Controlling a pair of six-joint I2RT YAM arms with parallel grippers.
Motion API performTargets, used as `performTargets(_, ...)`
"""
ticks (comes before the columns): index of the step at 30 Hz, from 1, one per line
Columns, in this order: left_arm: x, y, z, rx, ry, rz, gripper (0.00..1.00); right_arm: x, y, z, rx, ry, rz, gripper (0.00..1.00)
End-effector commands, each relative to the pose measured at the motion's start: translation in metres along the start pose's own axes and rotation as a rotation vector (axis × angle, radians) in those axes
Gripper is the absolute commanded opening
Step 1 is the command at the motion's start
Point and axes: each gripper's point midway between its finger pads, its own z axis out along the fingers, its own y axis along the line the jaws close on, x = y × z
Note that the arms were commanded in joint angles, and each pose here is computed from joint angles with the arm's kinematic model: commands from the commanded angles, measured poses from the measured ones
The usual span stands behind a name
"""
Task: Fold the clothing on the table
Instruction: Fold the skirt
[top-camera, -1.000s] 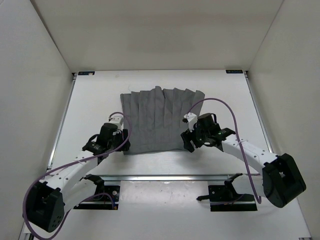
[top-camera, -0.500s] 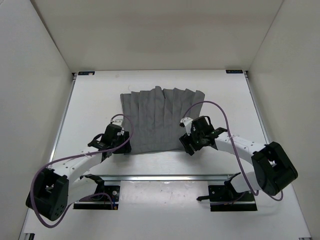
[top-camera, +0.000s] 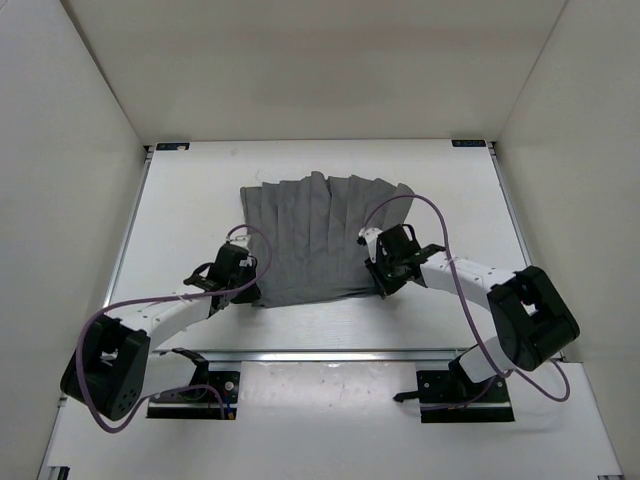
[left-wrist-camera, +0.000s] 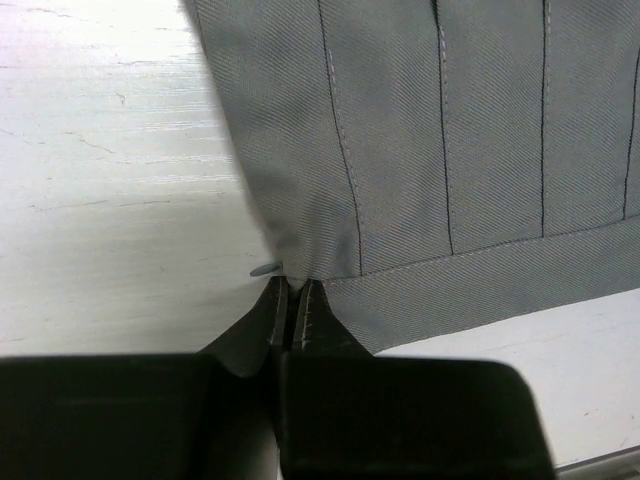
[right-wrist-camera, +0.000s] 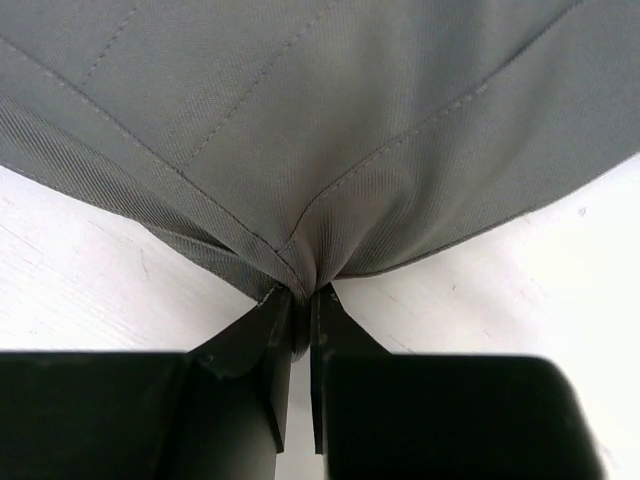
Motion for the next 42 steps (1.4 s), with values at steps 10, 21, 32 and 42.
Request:
performTargets(10,-0.022,-0.012,-0.084,0.034,0.012,0.038,0.0,0.002,0.037,-0.079,-0.154,0.074,0.101,0.0)
performTargets(21,-0.014,-0.043,-0.155,0.262,-0.062,-0.067,0.0,0.02,0.095,-0.176,-0.417,-0.045,0.09,0.0)
performTargets(32,-0.131,-0.074,-0.115,0.249,-0.209,-0.068,0.0,-0.031,0.022,-0.158,-0.28,-0.13,0.268,0.0)
performTargets(42,-0.203,-0.072,0.012,0.17,-0.137,-0.13,0.24,-0.09,-0.081,-0.097,-0.13,-0.277,0.526,0.0)
